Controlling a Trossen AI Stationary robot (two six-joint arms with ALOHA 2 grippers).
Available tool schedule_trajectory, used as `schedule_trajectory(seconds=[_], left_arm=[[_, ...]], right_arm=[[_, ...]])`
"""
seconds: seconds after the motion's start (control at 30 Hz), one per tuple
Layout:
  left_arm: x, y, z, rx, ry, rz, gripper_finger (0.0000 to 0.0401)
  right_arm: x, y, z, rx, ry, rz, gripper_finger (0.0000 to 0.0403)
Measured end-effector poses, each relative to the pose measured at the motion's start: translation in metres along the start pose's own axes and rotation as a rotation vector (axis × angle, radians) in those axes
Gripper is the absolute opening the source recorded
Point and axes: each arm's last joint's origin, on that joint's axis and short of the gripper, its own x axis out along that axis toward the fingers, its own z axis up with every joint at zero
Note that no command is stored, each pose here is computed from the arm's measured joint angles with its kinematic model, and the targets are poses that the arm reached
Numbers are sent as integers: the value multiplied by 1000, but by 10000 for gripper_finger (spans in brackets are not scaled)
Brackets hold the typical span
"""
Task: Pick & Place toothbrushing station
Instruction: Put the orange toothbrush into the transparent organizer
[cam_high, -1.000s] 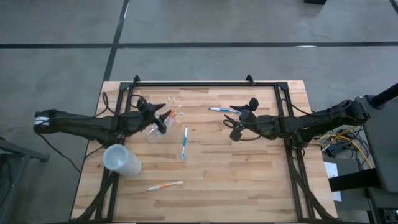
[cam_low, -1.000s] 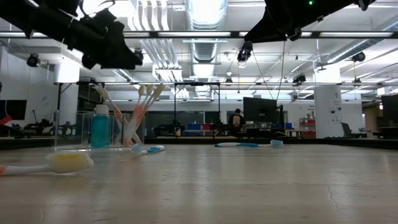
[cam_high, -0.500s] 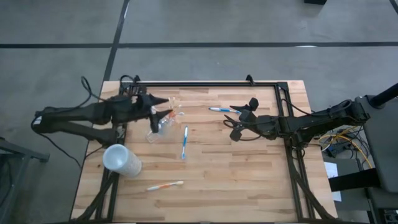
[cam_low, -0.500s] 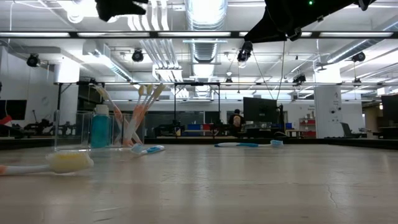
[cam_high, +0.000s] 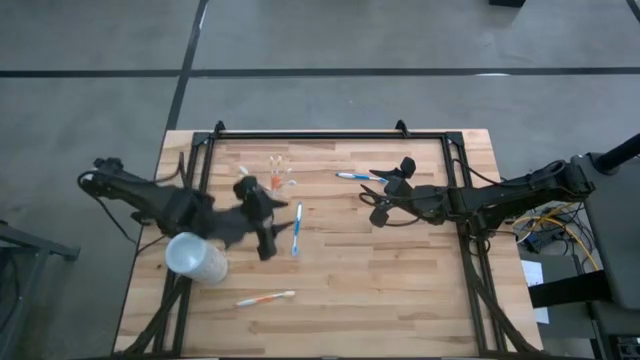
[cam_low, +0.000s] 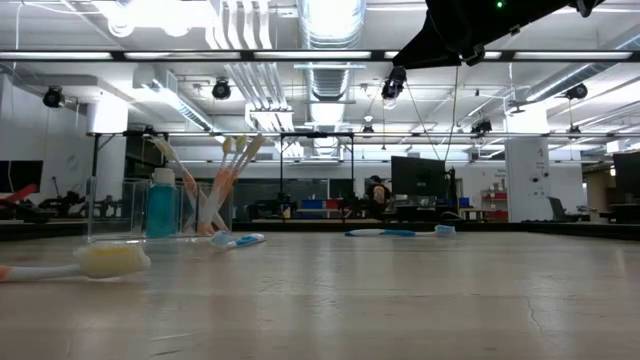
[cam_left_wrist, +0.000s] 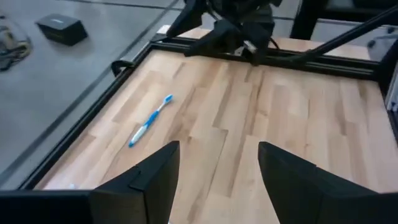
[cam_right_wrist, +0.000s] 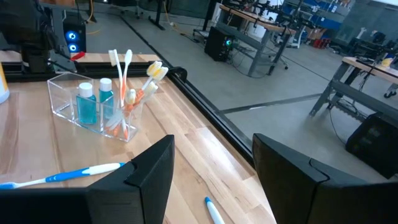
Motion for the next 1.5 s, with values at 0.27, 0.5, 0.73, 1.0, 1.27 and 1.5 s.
schedule_trajectory(seconds=[0.27, 0.5, 0.73, 1.0, 1.27, 1.5], left_arm=[[-13, -56, -33, 8, 45, 85, 223], [-20, -78, -58, -69, 207, -34, 223], [-10, -101, -85, 26, 396, -141, 223], [30, -126, -132, 38, 415, -151, 223], [53, -121, -182, 17, 490, -91, 222], [68, -115, -209, 5, 440, -193, 222]], right_arm=[[0, 0, 0, 0, 0, 0, 210], [0, 0, 0, 0, 0, 0, 210], [0, 0, 0, 0, 0, 0, 210], [0, 0, 0, 0, 0, 0, 210], [0, 0, 0, 0, 0, 0, 210], [0, 0, 0, 0, 0, 0, 210]])
